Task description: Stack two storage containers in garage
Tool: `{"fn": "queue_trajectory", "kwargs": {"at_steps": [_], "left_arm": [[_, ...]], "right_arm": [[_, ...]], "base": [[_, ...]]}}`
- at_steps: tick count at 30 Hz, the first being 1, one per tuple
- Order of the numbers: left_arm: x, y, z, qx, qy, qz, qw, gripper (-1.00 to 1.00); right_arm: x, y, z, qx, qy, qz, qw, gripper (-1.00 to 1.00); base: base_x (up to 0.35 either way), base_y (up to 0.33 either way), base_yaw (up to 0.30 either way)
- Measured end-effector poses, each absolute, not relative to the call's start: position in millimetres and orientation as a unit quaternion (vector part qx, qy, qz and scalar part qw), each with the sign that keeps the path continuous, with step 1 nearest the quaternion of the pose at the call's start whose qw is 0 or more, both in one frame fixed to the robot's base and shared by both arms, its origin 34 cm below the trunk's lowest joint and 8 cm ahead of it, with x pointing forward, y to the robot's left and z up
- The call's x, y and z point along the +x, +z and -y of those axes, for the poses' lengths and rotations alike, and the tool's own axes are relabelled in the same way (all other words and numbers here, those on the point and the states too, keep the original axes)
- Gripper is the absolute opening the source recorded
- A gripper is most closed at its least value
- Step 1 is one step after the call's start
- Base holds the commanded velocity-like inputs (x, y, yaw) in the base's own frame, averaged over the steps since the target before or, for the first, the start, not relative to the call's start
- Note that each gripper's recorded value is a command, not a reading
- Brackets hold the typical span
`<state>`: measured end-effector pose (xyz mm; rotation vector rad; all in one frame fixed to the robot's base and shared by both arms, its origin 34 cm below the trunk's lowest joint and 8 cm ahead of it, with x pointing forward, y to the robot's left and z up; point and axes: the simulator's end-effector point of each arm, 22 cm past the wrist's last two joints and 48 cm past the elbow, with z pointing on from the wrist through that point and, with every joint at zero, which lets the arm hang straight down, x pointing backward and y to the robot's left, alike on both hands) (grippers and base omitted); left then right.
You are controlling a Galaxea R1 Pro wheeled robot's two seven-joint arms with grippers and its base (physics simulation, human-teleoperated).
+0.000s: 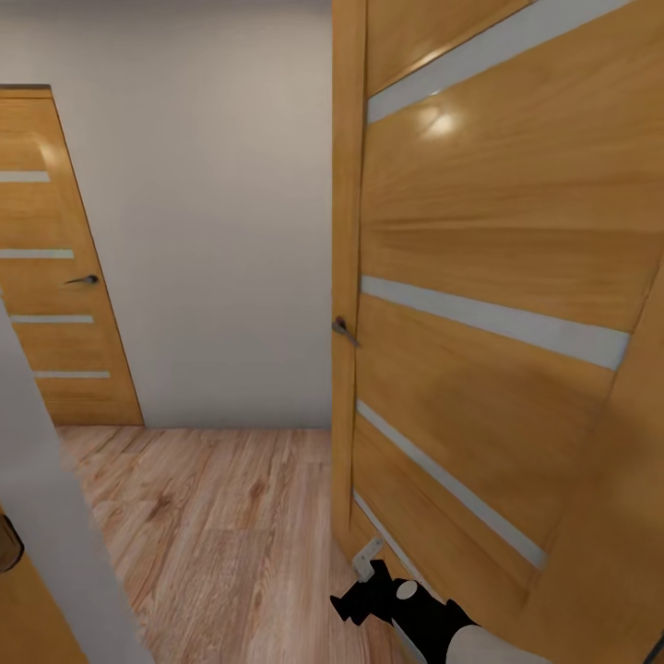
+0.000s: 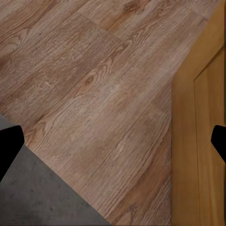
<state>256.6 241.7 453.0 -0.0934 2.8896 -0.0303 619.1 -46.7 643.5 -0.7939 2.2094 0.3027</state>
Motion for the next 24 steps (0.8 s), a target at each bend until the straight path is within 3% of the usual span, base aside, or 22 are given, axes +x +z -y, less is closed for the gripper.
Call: {"fn": "queue_trajectory", "kwargs": {"at_steps": [5, 24], "left_arm": [[256.5, 452.9, -241.5, -0.032, -0.01, -0.992, 0.125, 1.0], [257.6, 453.1, -241.0, -0.033, -0.009, -0.992, 0.125, 1.0]], "right_arm": [[619.2, 643.3, 46.7, -0.311, 0.118, -0.864, 0.377, 1.0], [619.2, 643.1, 46.7, -0.311, 0.119, -0.864, 0.377, 1.0]], "base": [[0.193, 0.0, 0.0], [0.006, 0.0, 0.0]]}}
